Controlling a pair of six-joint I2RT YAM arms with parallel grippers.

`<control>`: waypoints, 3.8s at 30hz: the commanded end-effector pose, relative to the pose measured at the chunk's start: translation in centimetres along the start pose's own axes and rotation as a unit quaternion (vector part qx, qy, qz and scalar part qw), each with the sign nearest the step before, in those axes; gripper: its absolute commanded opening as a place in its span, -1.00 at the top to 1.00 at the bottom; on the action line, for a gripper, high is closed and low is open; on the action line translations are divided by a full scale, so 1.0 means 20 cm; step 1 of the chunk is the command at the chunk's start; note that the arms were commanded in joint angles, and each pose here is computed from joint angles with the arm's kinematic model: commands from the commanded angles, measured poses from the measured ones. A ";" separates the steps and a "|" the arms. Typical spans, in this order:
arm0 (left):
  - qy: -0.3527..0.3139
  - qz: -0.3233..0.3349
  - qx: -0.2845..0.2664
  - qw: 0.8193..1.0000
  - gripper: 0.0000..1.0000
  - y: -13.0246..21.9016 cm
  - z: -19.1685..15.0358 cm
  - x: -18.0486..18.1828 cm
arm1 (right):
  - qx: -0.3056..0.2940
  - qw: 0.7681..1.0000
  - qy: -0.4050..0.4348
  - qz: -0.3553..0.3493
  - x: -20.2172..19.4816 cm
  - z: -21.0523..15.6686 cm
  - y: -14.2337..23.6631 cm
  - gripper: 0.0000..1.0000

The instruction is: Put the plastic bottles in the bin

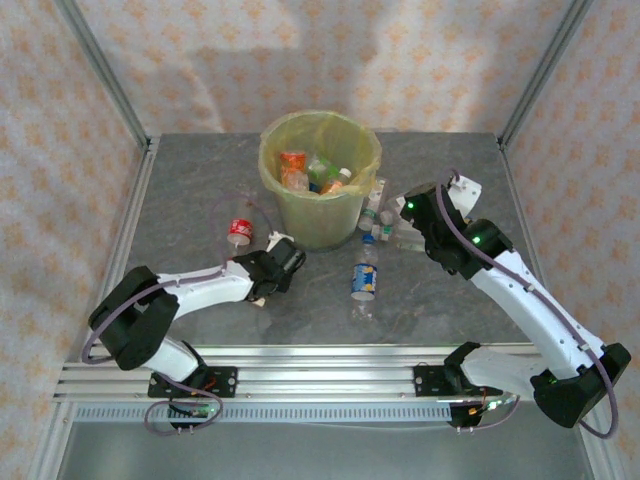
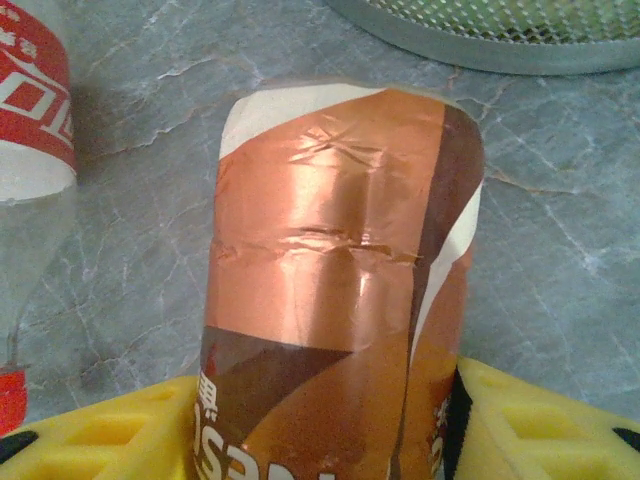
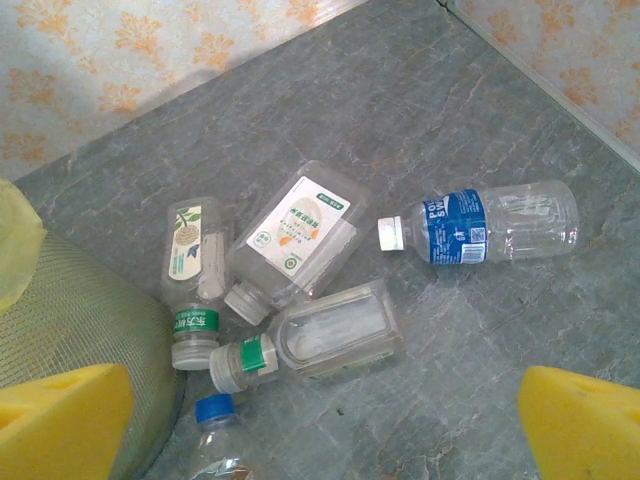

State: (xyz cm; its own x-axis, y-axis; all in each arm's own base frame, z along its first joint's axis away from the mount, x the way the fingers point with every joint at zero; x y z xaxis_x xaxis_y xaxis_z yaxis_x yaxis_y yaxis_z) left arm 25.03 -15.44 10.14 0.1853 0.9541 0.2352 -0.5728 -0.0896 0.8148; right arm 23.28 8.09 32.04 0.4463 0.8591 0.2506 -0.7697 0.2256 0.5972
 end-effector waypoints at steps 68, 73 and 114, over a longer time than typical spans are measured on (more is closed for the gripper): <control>0.166 -0.036 -0.437 0.883 0.00 1.20 1.15 0.48 | 0.009 1.000 -0.011 0.024 0.02 0.01 -0.01 -0.98; 0.140 -0.069 -0.450 0.879 0.00 1.15 1.42 0.40 | 0.005 1.000 -0.015 0.018 -0.01 0.01 0.01 -0.98; 0.178 -0.100 -0.240 0.949 -0.43 0.47 1.42 0.11 | 0.002 1.000 -0.029 -0.011 -0.08 0.02 0.03 -0.98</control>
State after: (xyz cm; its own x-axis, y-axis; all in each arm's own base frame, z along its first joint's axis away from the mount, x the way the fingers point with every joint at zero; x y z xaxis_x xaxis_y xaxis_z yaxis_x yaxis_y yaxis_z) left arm 43.61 -23.77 32.21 0.1468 0.9733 -0.1762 -0.8540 0.2146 0.4739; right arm 22.70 7.45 32.57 0.4559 0.8343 0.3100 -0.7765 0.2025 0.5967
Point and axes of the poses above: each hand's point on the last joint's axis, 136 mm out from that joint toward the fingers, its own y axis back along the fingers, its own x axis along the line the jaws close on, z = x × y, the point moved 7 cm from there along y, back along the fingers, and after that the axes turned 3 degrees about -y, right-handed, at the moved point
